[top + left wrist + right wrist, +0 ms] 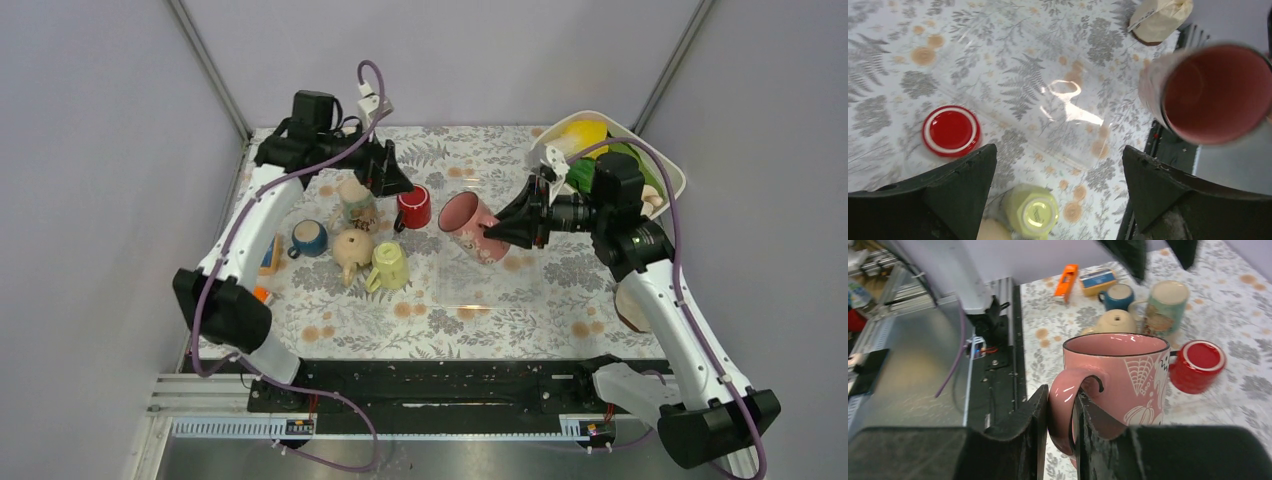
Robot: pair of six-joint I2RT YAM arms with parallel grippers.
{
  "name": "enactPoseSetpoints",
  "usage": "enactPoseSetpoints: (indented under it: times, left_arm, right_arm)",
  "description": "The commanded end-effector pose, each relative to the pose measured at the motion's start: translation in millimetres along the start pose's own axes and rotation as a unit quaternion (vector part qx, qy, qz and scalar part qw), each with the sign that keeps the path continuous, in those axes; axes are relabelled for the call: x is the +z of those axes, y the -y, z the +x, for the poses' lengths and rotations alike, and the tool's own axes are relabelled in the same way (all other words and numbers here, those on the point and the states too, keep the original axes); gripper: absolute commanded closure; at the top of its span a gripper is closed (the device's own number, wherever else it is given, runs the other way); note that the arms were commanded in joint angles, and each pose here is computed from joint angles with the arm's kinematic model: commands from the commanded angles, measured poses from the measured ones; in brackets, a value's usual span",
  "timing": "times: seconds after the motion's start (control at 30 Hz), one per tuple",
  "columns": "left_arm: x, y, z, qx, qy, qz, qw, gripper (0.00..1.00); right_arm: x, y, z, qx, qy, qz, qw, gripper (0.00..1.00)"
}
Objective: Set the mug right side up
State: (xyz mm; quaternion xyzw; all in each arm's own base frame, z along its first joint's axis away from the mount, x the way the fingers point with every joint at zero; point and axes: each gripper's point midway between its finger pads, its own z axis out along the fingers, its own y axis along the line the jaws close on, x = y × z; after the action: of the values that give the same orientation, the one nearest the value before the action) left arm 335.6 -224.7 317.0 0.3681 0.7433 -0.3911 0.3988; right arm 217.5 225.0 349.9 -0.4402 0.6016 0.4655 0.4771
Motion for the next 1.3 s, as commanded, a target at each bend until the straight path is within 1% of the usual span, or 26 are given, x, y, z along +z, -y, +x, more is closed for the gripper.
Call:
enactPoseSetpoints:
  times: [0.0,0.17,0.37,0.53,0.7,0.83,0.9,0.97,1.0,1.07,1.13,1.17,1.23,1.27]
  left_arm:
    - [28.8,25.9,-3.2,-0.067,-0.031,0.086,0.994,0.01]
    - [48.5,55.5,3.5,-0.066,-0.054,0.124,0.989,0.01]
    - [61.1,90.6,9.6,-0.077,-0.074,0.172,0.979,0.01]
    - [67.1,94.5,15.0,-0.062,-0.083,0.164,0.981,0.01]
    - [84.9,94.8,36.6,-0.082,-0.113,0.171,0.975,0.01]
    - [94.7,100.9,43.2,-0.082,-0.131,0.183,0.971,0.07]
    - [97.6,103.7,44.1,-0.079,-0.139,0.183,0.970,0.15]
    - [100.5,105.0,45.0,-0.082,-0.142,0.187,0.969,0.32]
    - [101.3,106.4,44.4,-0.082,-0.142,0.189,0.968,0.43]
    - [102.5,106.3,43.5,-0.081,-0.143,0.189,0.968,0.73]
    - [102.2,103.8,41.5,-0.076,-0.142,0.178,0.971,0.97]
    - [101.3,102.4,40.1,-0.071,-0.142,0.171,0.972,1.00]
    - [98.2,98.9,35.9,-0.062,-0.140,0.151,0.977,1.00]
    - [95.4,97.5,32.1,-0.056,-0.137,0.139,0.979,1.00]
  right_arm:
    - [-0.9,-36.2,-23.0,-0.076,0.040,-0.070,0.994,1.00]
    - [-3.2,-40.8,-18.6,-0.089,0.042,-0.068,0.993,1.00]
    - [-1.5,-38.8,-11.2,-0.089,0.034,-0.070,0.993,1.00]
    - [-2.1,-38.7,-4.4,-0.096,0.031,-0.067,0.993,1.00]
    - [-3.4,-46.5,-10.2,-0.100,0.041,-0.078,0.991,1.00]
    - [-2.2,-44.8,-9.9,-0.103,0.041,-0.075,0.991,1.00]
    - [-1.4,-44.2,-9.3,-0.102,0.040,-0.075,0.991,1.00]
    - [-0.8,-44.1,-9.4,-0.104,0.041,-0.075,0.991,1.00]
    - [-0.9,-44.4,-8.9,-0.104,0.040,-0.074,0.991,1.00]
    - [-0.7,-41.4,-8.0,-0.108,0.036,-0.065,0.991,1.00]
    - [-1.0,-34.0,-1.0,-0.113,0.020,-0.047,0.992,1.00]
    - [-1.6,-29.3,2.1,-0.114,0.009,-0.034,0.993,1.00]
    - [-3.6,-16.3,8.8,-0.116,-0.011,0.003,0.993,1.00]
    - [-4.7,-10.9,12.3,-0.115,-0.020,0.020,0.993,0.92]
